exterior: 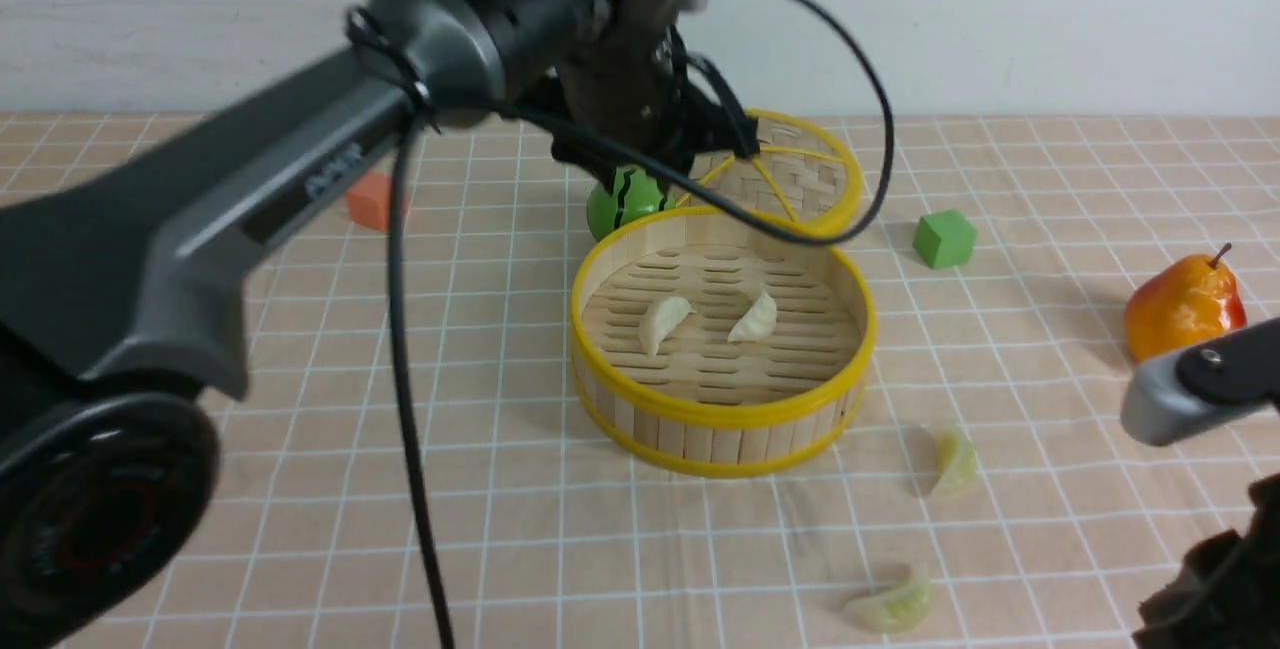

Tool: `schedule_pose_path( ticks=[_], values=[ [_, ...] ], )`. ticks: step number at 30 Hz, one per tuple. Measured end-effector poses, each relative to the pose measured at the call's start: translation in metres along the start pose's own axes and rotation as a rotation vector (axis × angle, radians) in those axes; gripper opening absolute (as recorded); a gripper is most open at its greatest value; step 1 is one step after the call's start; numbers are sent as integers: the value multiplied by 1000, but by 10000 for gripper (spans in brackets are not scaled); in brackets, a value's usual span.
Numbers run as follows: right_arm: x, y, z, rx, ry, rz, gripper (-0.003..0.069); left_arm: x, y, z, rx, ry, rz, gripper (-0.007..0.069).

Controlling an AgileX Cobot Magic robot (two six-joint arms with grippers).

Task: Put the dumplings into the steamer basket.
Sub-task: Use the right arm to grab a dumpling

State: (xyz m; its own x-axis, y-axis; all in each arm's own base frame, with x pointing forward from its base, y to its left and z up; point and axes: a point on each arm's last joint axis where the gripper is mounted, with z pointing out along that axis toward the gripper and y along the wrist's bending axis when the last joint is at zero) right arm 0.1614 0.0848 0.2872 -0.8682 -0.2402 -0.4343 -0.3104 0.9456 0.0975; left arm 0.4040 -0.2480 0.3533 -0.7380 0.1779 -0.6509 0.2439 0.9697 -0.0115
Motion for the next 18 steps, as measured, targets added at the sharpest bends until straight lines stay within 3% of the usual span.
schedule_pose_path(
  ticks=[4,8,12,17,18],
  values=[
    [-16,3,33,0,27,40,218,-12,17,-86,13,-88,17,114],
    [-29,5,57,4,56,23,313,-12,28,-134,22,-144,43,8],
    [-50,11,74,-6,106,-180,446,-2,40,-183,55,-201,51,-13],
    [-67,21,82,-33,101,-476,486,19,47,-209,102,-185,55,-13],
    [-71,26,88,-45,93,-605,487,29,50,-214,108,-165,58,-13]
  ],
)
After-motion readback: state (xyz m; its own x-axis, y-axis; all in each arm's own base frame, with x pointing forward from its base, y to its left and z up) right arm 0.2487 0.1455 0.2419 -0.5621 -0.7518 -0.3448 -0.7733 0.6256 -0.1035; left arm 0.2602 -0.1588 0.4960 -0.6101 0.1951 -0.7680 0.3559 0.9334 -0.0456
